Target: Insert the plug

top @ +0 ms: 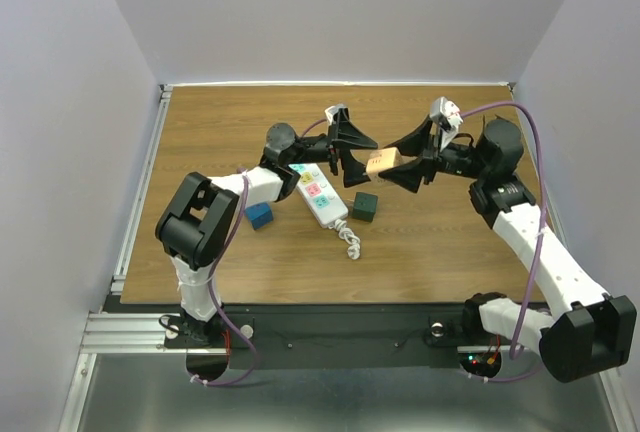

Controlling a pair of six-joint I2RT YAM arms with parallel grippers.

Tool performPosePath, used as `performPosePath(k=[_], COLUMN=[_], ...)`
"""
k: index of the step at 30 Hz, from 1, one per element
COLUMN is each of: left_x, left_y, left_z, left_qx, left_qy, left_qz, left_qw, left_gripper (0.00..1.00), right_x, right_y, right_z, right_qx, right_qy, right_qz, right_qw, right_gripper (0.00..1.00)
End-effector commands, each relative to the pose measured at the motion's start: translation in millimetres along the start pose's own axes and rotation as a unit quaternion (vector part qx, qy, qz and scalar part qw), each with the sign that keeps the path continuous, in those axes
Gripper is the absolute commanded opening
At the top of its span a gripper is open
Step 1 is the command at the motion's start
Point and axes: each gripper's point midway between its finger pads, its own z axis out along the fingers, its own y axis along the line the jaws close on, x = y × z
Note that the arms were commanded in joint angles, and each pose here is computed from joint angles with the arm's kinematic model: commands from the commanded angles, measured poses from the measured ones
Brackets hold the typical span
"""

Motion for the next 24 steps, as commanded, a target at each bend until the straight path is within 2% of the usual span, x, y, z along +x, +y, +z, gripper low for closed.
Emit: performPosePath(k=[1, 6, 14, 17, 19, 20, 21, 22, 23, 24], left_x=[68, 48, 41, 29, 6, 0, -20, -27, -37, -57], left_y=[-51, -46, -36, -27, -14, -14, -5, -2, 2, 15], left_z=[-34, -36, -35, -49, -63, -68, -73, -76, -78, -79], left_qx=[0.16, 0.158, 0.145, 0.121, 0.085, 0.071, 0.036, 0.015, -0.007, -0.056], left_qy=[0.077, 0.057, 0.062, 0.035, -0.005, -0.019, -0.047, -0.063, -0.076, -0.104], left_qz=[0.336, 0.343, 0.344, 0.348, 0.349, 0.364, 0.326, 0.381, 0.385, 0.33], left_qw=[0.925, 0.924, 0.925, 0.929, 0.933, 0.929, 0.943, 0.922, 0.92, 0.936], left_gripper=[0.99, 0.99, 0.99, 0.99, 0.99, 0.99, 0.99, 0.99, 0.99, 0.99], right_x=[-12, -2, 21, 20, 20, 24, 26, 30, 30, 33], right_y=[-21, -32, -52, -62, -68, -71, -75, -77, -79, -81], right_z=[1, 2, 9, 9, 10, 10, 11, 12, 13, 16], right_qx=[0.054, 0.072, 0.084, 0.109, 0.122, 0.127, 0.133, 0.136, 0.139, 0.144], right_qy=[-0.01, 0.001, 0.02, 0.018, 0.02, 0.025, 0.028, 0.034, 0.034, 0.04], right_qz=[0.002, 0.02, 0.053, 0.067, 0.077, 0.085, 0.089, 0.097, 0.096, 0.102], right_qw=[0.999, 0.997, 0.995, 0.992, 0.989, 0.988, 0.987, 0.985, 0.985, 0.984], right_gripper=[0.0, 0.01, 0.0, 0.0, 0.0, 0.0, 0.0, 0.0, 0.0, 0.0])
